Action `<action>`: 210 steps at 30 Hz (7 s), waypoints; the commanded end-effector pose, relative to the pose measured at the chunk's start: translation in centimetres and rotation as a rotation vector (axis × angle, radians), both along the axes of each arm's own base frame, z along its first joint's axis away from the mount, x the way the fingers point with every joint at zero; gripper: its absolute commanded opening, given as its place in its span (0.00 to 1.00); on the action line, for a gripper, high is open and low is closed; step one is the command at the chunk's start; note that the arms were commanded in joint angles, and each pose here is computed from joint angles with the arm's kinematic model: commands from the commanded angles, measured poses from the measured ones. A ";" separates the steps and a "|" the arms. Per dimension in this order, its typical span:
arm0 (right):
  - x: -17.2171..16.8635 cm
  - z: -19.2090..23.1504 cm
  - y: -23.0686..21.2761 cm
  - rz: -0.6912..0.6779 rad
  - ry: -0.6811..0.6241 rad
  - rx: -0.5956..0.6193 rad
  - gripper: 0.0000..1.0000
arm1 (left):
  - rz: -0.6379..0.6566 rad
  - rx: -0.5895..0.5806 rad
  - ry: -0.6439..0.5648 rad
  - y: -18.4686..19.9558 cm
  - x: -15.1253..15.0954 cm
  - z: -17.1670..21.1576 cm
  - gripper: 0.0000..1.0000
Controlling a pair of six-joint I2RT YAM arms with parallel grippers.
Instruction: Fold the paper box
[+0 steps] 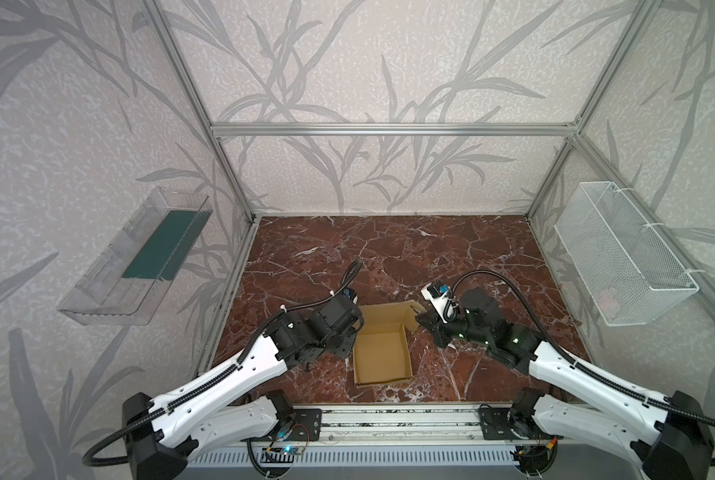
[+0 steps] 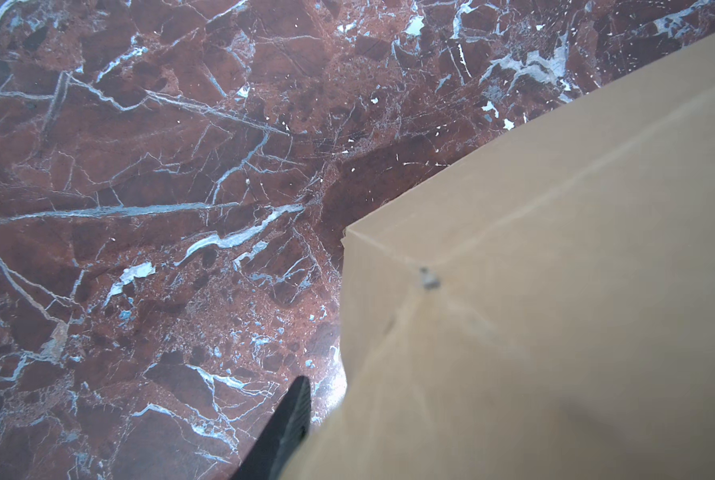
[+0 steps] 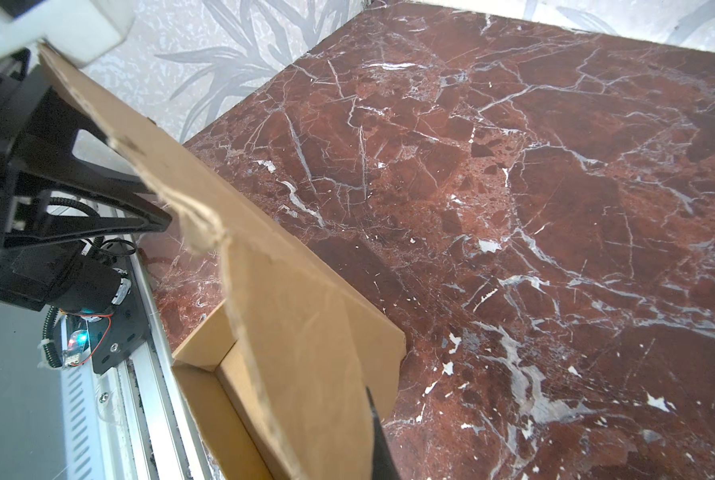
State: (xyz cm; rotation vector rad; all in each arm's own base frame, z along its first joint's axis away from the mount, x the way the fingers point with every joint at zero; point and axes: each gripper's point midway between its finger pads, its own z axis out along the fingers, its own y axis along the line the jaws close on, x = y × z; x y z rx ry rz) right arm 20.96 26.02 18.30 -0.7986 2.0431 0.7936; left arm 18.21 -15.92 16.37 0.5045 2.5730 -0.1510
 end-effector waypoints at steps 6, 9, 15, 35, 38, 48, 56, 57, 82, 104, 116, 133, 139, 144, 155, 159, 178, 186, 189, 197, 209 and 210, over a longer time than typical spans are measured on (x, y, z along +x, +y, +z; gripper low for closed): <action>0.2 1.2 0.6 0.020 -0.020 0.006 0.02 | -0.006 0.023 -0.088 0.3 1.3 1.3 0.38; 0.2 1.1 0.6 0.019 -0.018 0.005 0.02 | -0.012 0.016 -0.102 0.1 1.5 1.3 0.38; 0.2 1.1 0.7 0.022 -0.014 0.005 0.02 | -0.021 0.008 -0.111 -0.4 1.8 1.4 0.30; 0.3 1.8 0.7 0.012 -0.003 0.006 0.01 | 0.003 0.042 -0.116 0.0 2.3 1.4 0.12; 0.5 1.7 0.7 0.003 0.004 -0.003 0.01 | 0.016 0.040 -0.119 0.0 2.4 1.6 0.10; 1.4 2.2 0.2 -0.068 0.018 -0.011 0.00 | 0.112 0.015 -0.138 0.0 3.4 2.6 0.01; 3.9 2.5 -0.6 -0.189 0.005 -0.084 0.00 | 0.158 -0.057 -0.164 -1.3 4.5 2.9 0.00; 4.2 2.6 -0.6 -0.201 0.000 -0.088 0.00 | 0.169 -0.057 -0.170 -1.4 4.8 2.8 0.00; 7.4 2.6 0.0 -0.342 0.024 -0.077 0.00 | 0.432 -0.161 -0.203 -3.9 9.3 2.2 0.00; 7.0 0.7 1.1 -0.416 0.163 -0.026 0.00 | 0.491 -0.217 -0.166 -3.1 8.1 -0.4 0.00; 5.6 -1.2 0.7 -0.451 0.173 -0.048 0.00 | 0.514 -0.250 -0.167 -2.8 7.4 -0.6 0.00; 4.9 -2.4 0.6 -0.558 0.247 -0.074 0.00 | 0.530 -0.266 -0.167 -2.6 6.7 -0.7 0.00; 4.9 -2.9 0.3 -0.618 0.282 -0.067 0.00 | 0.534 -0.266 -0.167 -2.6 6.5 -0.9 0.00; 4.9 -2.8 0.3 -0.639 0.297 -0.047 0.00 | 0.536 -0.271 -0.172 -2.5 6.3 -0.8 0.00; 4.1 -3.0 1.1 -0.641 0.321 -0.034 0.00 | 0.545 -0.280 -0.175 -2.1 5.7 -1.1 0.00; 3.7 -3.1 1.5 -0.637 0.322 -0.035 0.00 | 0.548 -0.286 -0.171 -2.1 5.5 -1.3 0.00; 1.7 -3.1 3.1 -0.628 0.264 -0.075 0.00 | 0.558 -0.294 -0.182 -1.6 4.4 -1.9 0.00; 1.2 -3.2 3.0 -0.641 0.240 -0.071 0.00 | 0.574 -0.313 -0.188 -0.8 3.7 -2.4 0.00; 0.9 -3.4 3.2 -0.640 0.237 -0.074 0.00 | 0.578 -0.320 -0.175 -0.7 3.4 -2.8 0.00; 0.5 -3.6 3.3 -0.664 0.229 -0.075 0.00 | 0.586 -0.332 -0.180 0.0 2.7 -3.2 0.00; 0.4 -4.1 4.4 -0.690 0.275 -0.037 0.00 | 0.588 -0.332 -0.179 0.0 2.1 -3.7 0.00; 0.4 -4.1 4.5 -0.690 0.269 -0.041 0.00 | 0.589 -0.332 -0.179 0.0 2.0 -3.7 0.00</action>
